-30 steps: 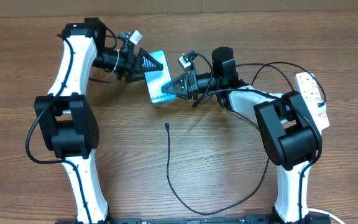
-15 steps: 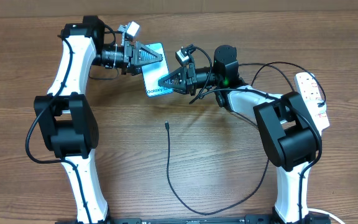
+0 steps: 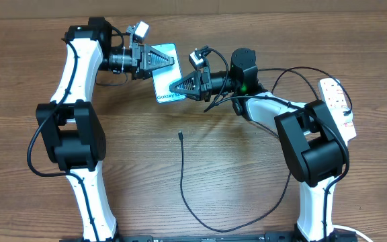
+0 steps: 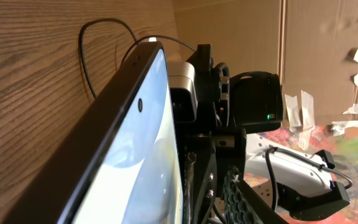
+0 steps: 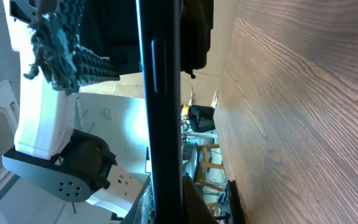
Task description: Plug charger to phone and switch on socket
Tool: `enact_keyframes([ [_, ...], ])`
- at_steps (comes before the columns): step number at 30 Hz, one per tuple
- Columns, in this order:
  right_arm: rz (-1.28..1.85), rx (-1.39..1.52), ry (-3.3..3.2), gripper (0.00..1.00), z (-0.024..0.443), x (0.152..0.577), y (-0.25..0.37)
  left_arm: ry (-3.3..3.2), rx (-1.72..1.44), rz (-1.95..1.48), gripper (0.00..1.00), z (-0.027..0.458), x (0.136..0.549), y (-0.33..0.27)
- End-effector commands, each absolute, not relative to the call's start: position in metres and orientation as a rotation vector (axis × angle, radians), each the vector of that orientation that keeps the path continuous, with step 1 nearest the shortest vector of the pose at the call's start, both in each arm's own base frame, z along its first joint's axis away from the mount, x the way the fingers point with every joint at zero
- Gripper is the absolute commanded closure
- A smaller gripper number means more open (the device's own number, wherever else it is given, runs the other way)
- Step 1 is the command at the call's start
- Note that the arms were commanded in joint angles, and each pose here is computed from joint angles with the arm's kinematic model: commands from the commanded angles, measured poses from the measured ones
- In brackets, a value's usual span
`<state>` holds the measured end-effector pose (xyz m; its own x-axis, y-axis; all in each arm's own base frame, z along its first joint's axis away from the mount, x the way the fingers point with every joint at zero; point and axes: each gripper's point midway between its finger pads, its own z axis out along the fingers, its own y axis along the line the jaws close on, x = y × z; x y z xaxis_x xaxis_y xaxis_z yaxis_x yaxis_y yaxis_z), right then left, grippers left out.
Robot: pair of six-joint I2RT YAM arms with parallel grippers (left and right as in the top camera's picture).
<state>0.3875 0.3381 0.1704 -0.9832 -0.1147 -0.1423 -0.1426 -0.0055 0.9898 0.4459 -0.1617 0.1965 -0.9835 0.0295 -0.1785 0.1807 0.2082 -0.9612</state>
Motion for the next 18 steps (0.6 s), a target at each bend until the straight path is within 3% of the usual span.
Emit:
enact_keyframes([
  [1, 2.200, -0.151, 2.244, 0.96, 0.166, 0.391, 0.351, 2.193, 0.314, -2.040, 0.65, 0.236, 0.433, -0.192],
  [7, 2.183, -0.119, 2.231, 0.96, 0.166, 0.396, 0.352, 2.201, 0.317, -2.050, 0.79, 0.236, 0.431, -0.197],
  [18, 2.163, -0.080, 2.218, 0.96, 0.165, 0.402, 0.352, 2.213, 0.331, -2.061, 0.76, 0.236, 0.426, -0.204],
])
